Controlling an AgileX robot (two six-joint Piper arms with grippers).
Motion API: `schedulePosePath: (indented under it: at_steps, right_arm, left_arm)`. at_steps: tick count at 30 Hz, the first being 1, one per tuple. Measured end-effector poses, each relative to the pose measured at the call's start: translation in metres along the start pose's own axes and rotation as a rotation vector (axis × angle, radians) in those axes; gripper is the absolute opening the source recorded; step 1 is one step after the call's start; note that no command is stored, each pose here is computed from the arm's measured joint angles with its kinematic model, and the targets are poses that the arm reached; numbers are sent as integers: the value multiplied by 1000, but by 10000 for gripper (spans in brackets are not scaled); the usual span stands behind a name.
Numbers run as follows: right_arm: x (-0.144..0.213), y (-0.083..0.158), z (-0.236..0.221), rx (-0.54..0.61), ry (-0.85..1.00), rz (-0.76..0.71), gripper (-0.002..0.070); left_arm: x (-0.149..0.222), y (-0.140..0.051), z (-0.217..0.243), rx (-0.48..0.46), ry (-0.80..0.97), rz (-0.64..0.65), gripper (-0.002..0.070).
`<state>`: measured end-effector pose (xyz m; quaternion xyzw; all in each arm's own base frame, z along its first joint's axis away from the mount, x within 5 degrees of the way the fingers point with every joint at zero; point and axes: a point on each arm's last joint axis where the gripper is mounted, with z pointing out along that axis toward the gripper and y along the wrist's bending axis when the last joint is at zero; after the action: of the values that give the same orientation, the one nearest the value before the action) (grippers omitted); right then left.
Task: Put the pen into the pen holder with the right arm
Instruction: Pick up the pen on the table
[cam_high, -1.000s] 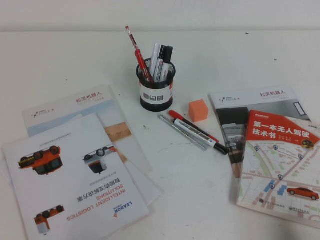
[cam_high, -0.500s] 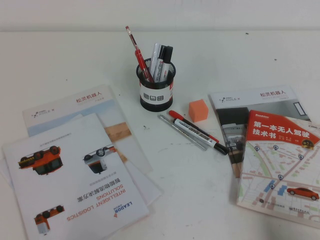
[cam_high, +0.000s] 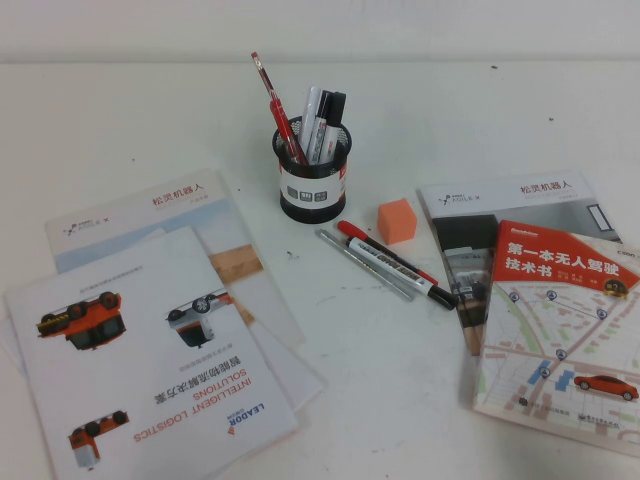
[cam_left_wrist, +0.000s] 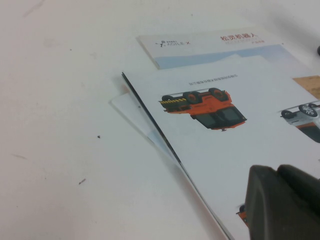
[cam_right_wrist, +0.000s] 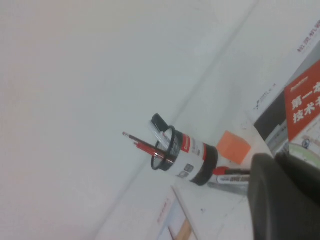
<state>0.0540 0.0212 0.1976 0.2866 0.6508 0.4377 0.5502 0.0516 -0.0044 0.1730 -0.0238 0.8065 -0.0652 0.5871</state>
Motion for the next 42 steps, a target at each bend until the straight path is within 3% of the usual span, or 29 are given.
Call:
schedulePosePath:
  at_steps: [11,15,19,24,29,34,42]
  right_arm:
    - [-1,1,0,1,-2,-32,-19]
    - [-11,32,1,14,85,-263,-19]
    - [-30,70,15,111,249,-511,-19]
    - [-61,111,56,236,475,-696,-19]
    - [-80,138,103,246,658,-774,-19]
    - [-82,152,158,252,871,-855,-19]
    - [-52,158,235,342,1185,-1115,-19]
  left_arm:
    - [0,0,0,0,0,0,-2]
    - [0,0,0,0,0,0,-3]
    - [0,0,0,0,0,0,-3]
    - [0,0,0,0,0,0,-3]
    - [0,0,0,0,0,0,-3]
    - [0,0,0,0,0,0,-3]
    - [0,0,0,0,0,0,-3]
